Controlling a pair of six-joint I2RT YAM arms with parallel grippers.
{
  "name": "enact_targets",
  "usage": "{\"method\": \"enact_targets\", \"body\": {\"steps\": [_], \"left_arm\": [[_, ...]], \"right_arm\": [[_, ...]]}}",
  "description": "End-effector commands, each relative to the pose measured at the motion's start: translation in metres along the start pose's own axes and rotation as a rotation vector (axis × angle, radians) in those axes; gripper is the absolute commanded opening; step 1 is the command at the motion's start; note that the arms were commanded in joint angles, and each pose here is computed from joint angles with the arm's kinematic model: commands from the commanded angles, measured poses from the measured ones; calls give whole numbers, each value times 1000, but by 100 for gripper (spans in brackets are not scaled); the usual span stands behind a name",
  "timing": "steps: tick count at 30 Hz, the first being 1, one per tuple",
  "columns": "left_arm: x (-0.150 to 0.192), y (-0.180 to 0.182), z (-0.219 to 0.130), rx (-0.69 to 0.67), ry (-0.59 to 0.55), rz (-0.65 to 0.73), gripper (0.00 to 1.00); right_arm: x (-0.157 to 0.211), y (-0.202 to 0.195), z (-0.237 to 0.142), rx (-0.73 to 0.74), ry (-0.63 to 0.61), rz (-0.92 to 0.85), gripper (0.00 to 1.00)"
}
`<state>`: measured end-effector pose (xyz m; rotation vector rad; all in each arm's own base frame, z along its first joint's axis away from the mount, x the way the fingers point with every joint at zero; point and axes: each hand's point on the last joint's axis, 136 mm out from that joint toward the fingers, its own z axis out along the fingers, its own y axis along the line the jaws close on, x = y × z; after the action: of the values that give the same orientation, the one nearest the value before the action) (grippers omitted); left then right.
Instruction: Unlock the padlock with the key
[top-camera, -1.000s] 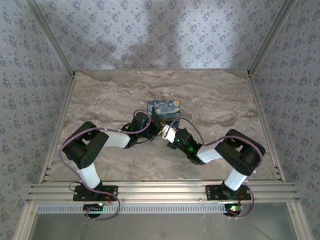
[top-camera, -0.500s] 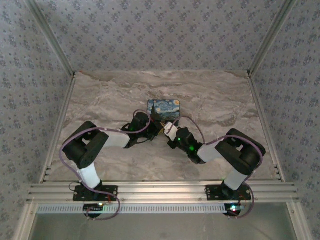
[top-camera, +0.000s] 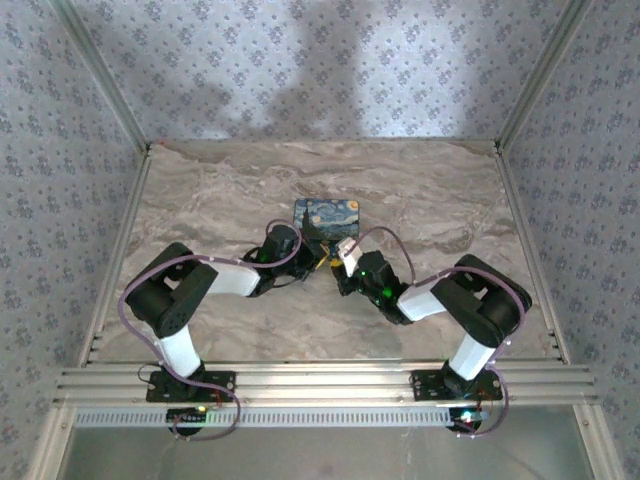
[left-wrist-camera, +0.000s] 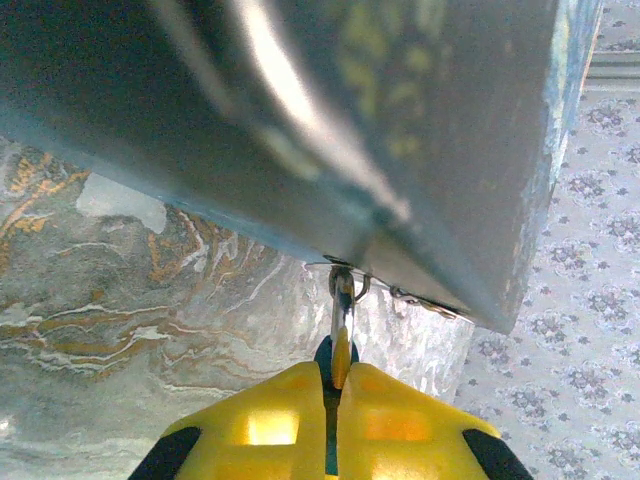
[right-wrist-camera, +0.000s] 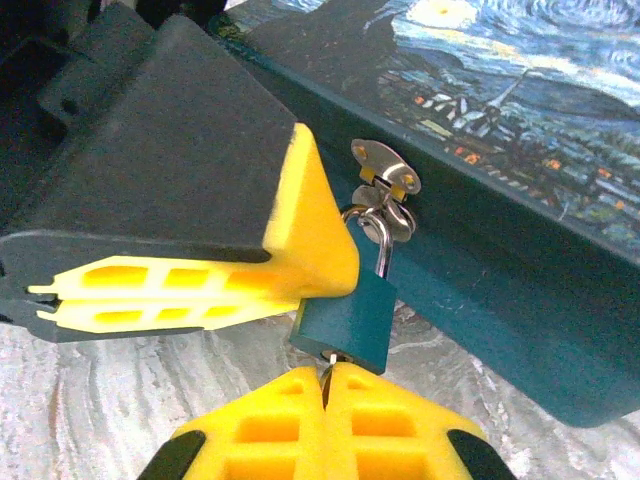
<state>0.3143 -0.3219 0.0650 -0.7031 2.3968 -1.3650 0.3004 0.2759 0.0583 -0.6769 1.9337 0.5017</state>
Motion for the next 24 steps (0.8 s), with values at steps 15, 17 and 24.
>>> {"method": "enact_targets", "body": {"steps": [15, 17, 24], "left_arm": [[-12, 1, -32, -62, -34, 84, 37], [-20, 0, -43, -85, -63, 108, 44], [-59, -6, -79, -141, -148, 172, 51]], "right_arm": [[18, -9, 0, -43, 34, 247, 0], [16, -8, -1, -58, 31, 287, 0], [12, -11, -5, -131, 37, 528, 0]]}}
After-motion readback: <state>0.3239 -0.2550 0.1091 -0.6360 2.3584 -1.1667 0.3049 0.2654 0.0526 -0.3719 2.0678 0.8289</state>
